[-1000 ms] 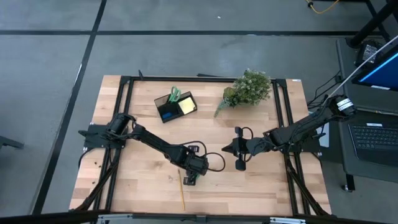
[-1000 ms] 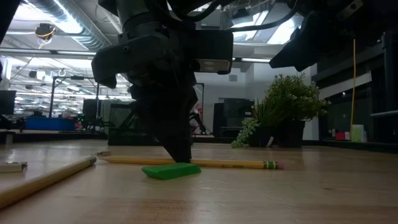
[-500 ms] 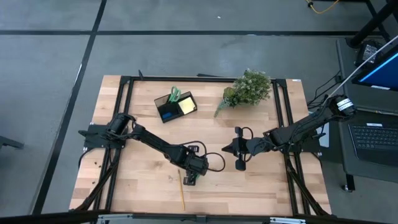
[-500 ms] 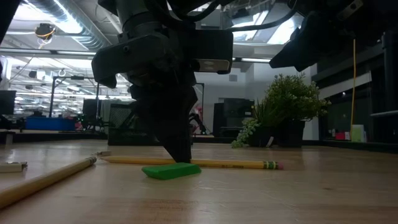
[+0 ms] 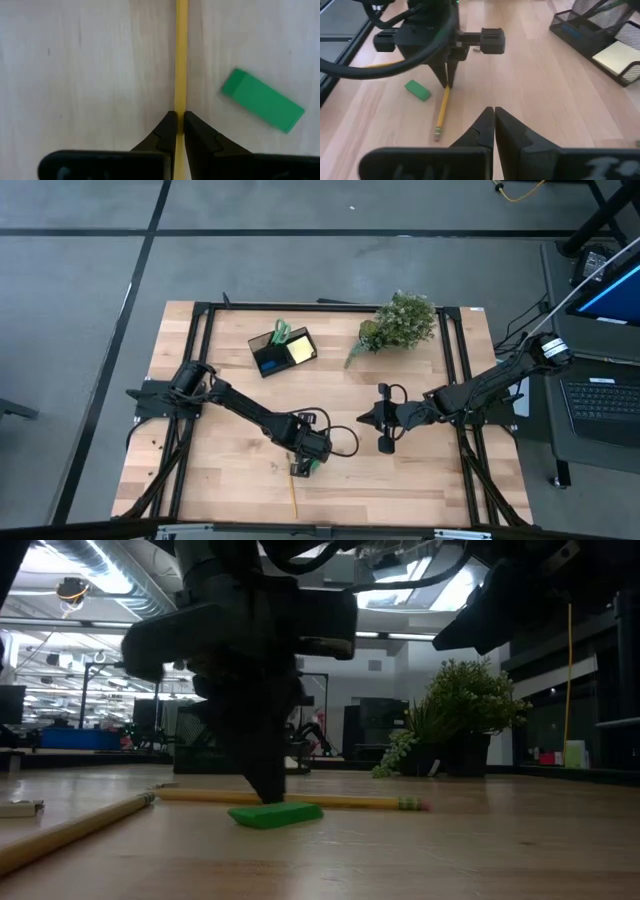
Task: Pick and place office supplies into organizer
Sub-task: Put the top yellow pencil into the desk organizer
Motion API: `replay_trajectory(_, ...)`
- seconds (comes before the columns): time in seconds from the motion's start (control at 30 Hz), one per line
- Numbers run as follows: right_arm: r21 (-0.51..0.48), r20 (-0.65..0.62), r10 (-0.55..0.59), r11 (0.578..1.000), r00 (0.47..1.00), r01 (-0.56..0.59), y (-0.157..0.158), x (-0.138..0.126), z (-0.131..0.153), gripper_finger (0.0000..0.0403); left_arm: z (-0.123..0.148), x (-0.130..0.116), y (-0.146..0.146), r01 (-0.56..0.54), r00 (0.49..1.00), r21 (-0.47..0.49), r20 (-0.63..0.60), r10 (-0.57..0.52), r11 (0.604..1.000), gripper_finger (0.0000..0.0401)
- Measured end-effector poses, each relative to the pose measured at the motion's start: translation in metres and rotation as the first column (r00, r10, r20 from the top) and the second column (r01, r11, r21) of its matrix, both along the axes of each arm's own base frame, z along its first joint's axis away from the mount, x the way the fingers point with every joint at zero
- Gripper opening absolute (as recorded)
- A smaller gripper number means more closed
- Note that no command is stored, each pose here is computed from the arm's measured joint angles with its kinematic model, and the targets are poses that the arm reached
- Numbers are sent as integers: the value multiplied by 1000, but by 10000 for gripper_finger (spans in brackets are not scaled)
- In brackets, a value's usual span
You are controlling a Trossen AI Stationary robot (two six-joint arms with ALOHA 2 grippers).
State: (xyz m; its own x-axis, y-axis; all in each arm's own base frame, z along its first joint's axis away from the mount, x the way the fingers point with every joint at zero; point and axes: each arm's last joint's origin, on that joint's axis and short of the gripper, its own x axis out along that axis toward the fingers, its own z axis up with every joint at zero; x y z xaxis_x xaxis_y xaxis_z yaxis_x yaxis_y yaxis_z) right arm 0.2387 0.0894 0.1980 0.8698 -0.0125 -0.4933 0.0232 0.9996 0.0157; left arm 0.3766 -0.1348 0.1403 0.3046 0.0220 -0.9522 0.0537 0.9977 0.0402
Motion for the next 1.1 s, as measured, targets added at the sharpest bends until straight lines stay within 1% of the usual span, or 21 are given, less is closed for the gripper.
replay_trajectory(0.07,-7,5,-14,1000,1000,14,0,0,0,17,2,-4,2,-2,1000,16,-24,2,1000,20)
replay_trajectory(0.2,-7,6,-16,1000,1000,16,-1,0,0,17,7,-6,4,-9,1000,42,-20,10,999,20)
replay_trajectory(0.5,-9,5,-18,1000,1000,18,-1,0,0,16,29,-7,9,-32,998,60,50,29,998,20)
replay_trajectory(0.6,-10,4,-18,1000,1000,18,-1,0,0,16,40,-10,11,-42,996,87,78,36,995,20)
replay_trajectory(0.7,-10,4,-18,1000,1000,18,-1,0,0,16,53,-14,13,-40,994,124,104,27,991,20)
replay_trajectory(0.87,-10,4,-18,1000,1000,18,-1,0,0,16,82,-24,22,-75,984,190,175,41,979,20)
replay_trajectory(1.1,-10,3,-17,1000,1000,17,-1,0,0,16,130,-38,44,-124,949,234,311,46,964,20)
